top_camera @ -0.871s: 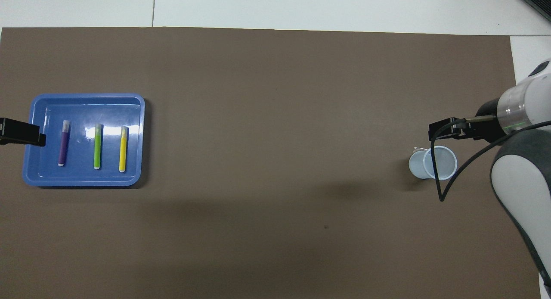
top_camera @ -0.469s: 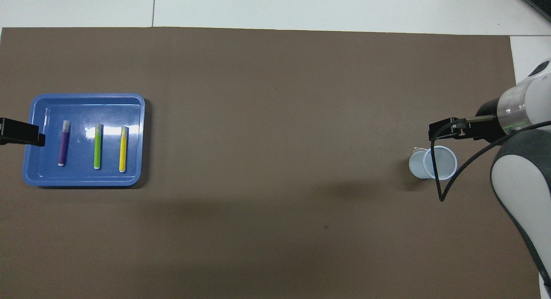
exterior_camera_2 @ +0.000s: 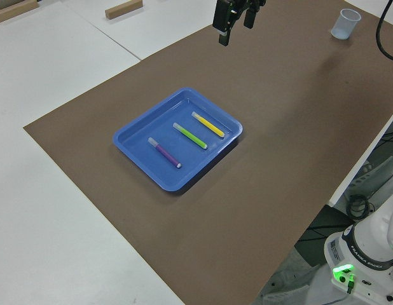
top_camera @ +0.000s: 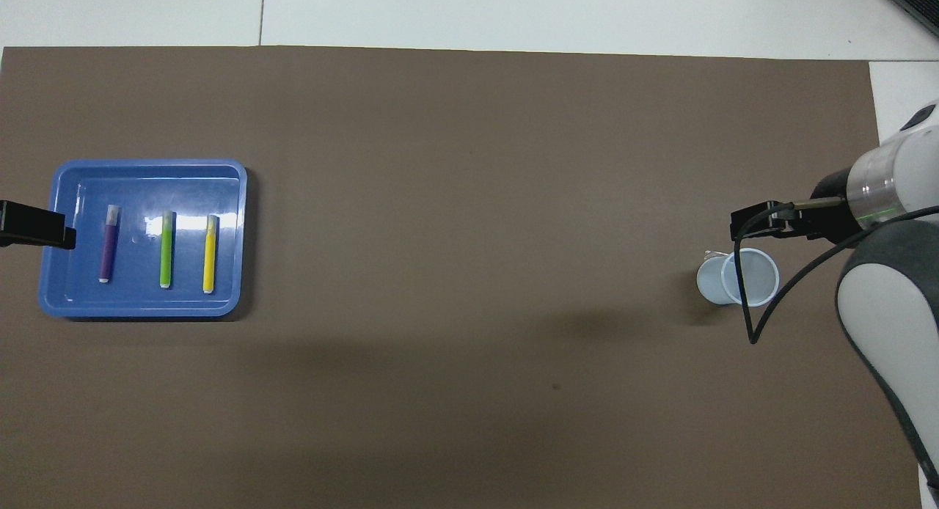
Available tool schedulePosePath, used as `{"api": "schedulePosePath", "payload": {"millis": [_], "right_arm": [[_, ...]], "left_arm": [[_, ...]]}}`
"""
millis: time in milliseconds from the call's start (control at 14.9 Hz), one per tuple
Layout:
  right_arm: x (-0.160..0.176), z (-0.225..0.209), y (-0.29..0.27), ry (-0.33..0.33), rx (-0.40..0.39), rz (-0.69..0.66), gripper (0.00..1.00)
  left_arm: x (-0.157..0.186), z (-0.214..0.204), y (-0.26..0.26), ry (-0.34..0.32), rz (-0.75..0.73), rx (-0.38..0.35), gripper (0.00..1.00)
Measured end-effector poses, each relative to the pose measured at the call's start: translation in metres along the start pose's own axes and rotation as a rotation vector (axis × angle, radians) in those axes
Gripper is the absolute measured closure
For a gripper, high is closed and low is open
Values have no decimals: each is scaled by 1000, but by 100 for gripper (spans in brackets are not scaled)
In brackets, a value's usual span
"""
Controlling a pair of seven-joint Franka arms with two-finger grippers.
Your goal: Transfer and insert pens with both arms
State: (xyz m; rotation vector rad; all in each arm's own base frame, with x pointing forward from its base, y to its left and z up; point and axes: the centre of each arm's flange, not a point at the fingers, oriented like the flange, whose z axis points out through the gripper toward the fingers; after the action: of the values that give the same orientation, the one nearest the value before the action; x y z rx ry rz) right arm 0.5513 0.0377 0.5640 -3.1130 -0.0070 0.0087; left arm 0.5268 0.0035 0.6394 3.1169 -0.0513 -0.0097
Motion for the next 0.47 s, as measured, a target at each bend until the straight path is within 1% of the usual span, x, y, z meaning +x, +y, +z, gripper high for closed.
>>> {"api": "schedulePosePath", "payload": {"millis": [201, 469], "right_arm": [[-2, -2, -3, -8, -1, -6, 0], [-8, -38, -9, -19, -2, -17, 0]], "left_arm": [[0, 0, 0, 0, -1, 0, 0], [0, 0, -1, 0, -1, 0, 0]]}}
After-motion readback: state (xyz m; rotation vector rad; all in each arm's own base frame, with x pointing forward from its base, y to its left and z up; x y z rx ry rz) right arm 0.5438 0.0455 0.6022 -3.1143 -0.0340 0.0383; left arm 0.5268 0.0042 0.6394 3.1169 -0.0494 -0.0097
